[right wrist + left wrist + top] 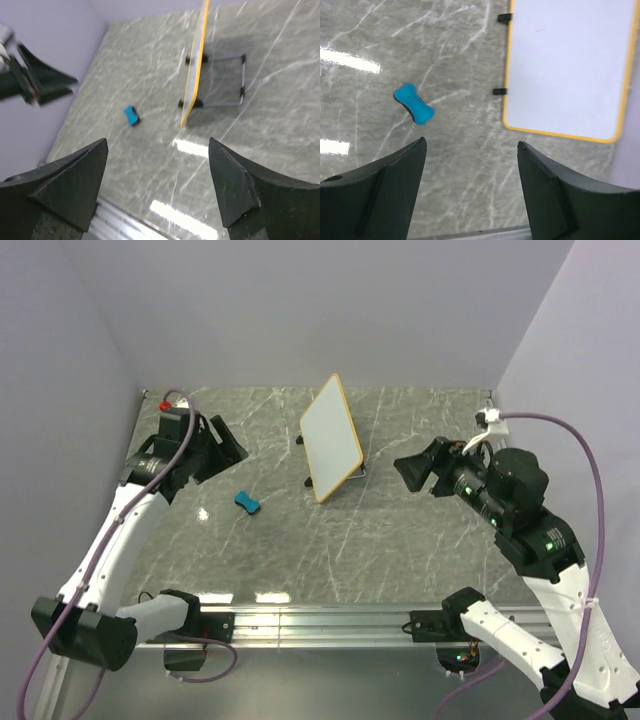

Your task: Erase the whiteboard

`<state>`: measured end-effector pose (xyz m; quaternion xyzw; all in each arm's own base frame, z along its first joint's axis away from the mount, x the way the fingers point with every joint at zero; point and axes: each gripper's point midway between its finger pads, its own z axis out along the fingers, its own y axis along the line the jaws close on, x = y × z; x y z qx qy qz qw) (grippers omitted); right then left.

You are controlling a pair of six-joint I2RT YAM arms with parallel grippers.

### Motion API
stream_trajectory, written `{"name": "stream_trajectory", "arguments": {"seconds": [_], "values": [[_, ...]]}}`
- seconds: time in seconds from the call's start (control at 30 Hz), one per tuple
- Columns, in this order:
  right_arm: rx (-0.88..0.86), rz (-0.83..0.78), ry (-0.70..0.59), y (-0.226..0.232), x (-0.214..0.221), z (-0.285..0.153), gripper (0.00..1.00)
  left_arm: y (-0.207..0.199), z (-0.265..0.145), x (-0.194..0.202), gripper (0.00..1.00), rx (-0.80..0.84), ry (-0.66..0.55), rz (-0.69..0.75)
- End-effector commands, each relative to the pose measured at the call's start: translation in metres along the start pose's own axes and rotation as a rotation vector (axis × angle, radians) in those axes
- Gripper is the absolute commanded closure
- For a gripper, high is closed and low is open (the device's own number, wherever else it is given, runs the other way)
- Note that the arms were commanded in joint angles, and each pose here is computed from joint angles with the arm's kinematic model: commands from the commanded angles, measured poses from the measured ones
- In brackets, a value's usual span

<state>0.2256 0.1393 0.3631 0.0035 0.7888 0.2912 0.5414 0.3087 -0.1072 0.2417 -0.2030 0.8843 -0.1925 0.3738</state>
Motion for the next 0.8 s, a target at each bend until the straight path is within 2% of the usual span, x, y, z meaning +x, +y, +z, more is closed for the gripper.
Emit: {"name": "stream_trajectory", "arguments": {"seconds": [0.0, 0.17, 0.3, 0.57, 0.67, 0.77], "values": [[-0.055, 0.028, 0.109, 0.001, 0.037, -0.001, 0.12, -0.028, -0.041, -0.022, 0.21, 0.090, -0.058, -0.037], [-0.091, 0.030, 0.098, -0.002, 0.054, -0.027, 0.10, -0.032, -0.063, -0.036, 0.23, 0.044, -0.056, 0.007], [-0.081, 0.027, 0.116, -0.013, 0.075, -0.042, 0.09, -0.041, -0.085, -0.054, 0.23, 0.063, -0.109, 0.016], [-0.021, 0.033, 0.148, -0.035, 0.105, -0.066, 0.09, -0.042, -0.097, -0.054, 0.22, 0.084, -0.124, 0.034], [-0.007, 0.034, 0.165, -0.041, 0.115, -0.077, 0.09, -0.042, -0.100, -0.059, 0.22, 0.091, -0.163, 0.039], [0.004, 0.025, 0.180, -0.048, 0.127, -0.081, 0.09, -0.044, -0.107, -0.076, 0.19, 0.090, -0.254, 0.056]]}}
